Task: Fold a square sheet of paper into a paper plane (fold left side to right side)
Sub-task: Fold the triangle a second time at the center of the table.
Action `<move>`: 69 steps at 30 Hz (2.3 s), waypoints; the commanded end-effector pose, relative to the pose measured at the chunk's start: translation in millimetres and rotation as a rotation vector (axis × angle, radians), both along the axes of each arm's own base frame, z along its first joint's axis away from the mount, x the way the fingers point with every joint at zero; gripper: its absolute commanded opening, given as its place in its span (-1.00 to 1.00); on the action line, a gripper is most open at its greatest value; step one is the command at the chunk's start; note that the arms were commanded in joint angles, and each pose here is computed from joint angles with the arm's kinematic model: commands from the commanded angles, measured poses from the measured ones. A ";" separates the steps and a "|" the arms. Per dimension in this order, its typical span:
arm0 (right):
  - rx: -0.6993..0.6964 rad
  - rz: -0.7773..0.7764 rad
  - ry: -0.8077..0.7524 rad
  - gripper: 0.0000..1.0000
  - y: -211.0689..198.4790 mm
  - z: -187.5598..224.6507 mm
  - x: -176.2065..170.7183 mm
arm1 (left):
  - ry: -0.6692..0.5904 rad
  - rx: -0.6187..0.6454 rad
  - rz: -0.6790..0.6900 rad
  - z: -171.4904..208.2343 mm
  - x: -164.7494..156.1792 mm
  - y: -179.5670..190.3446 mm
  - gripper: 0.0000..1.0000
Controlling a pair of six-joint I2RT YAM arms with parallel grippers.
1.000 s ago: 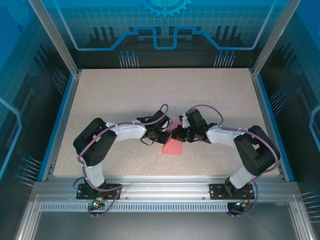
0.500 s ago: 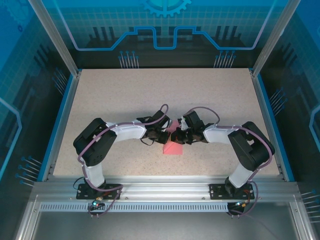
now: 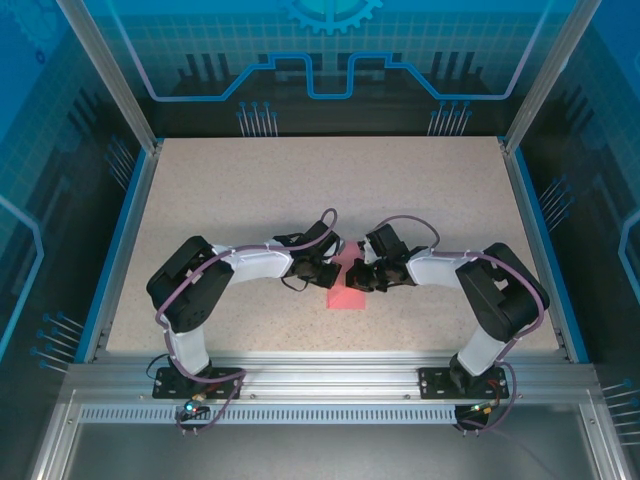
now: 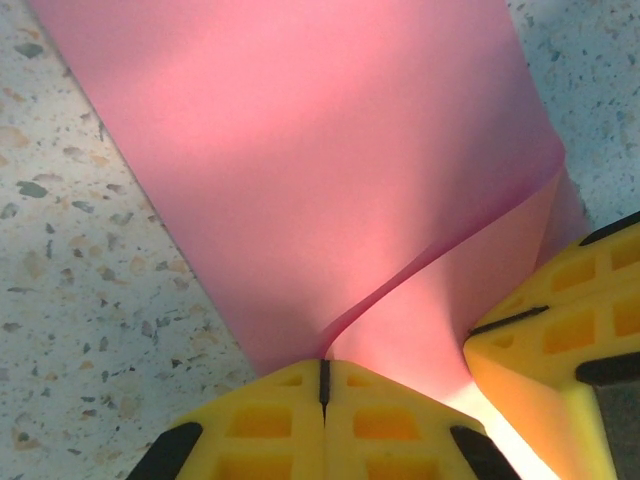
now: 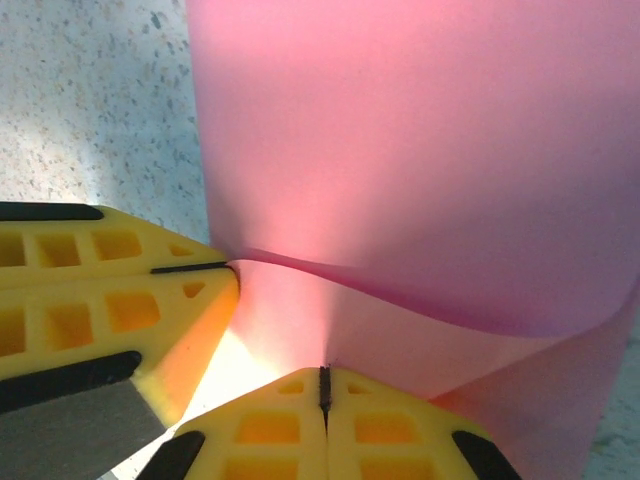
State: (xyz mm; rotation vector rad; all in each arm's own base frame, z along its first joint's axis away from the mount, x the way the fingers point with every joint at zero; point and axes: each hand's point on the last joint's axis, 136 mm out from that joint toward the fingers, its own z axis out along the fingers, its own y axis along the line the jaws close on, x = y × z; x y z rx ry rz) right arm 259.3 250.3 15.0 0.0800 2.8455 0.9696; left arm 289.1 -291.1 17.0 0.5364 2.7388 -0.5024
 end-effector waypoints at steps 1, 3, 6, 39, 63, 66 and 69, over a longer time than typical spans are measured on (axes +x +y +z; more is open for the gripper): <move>-0.045 0.021 0.014 -0.89 -2.2 -5.6 -4.9 | 0.036 0.027 -0.029 -7.5 -8.8 1.1 -0.90; -0.058 0.018 0.020 -0.89 -4.5 -7.0 -5.8 | 0.036 0.027 -0.029 -6.8 -8.7 1.0 -0.89; -0.080 0.016 0.038 -0.89 -8.6 -11.7 -9.2 | 0.026 0.021 -0.026 -2.2 -6.6 -0.2 -0.86; -0.115 0.008 0.070 -0.90 -15.9 -19.3 -15.7 | 0.332 -0.385 -0.095 48.8 -74.2 -32.3 -0.31; -0.133 0.013 0.075 -0.90 -19.0 -21.8 -17.2 | 0.309 -0.201 -0.070 8.5 -68.1 -18.5 -0.32; -0.134 0.014 0.075 -0.90 -19.0 -21.9 -17.3 | 0.306 -0.192 -0.068 6.6 -67.2 -17.9 -0.33; -0.135 0.015 0.075 -0.89 -19.3 -21.6 -17.4 | 0.301 -0.176 -0.061 3.9 -66.1 -15.3 -0.33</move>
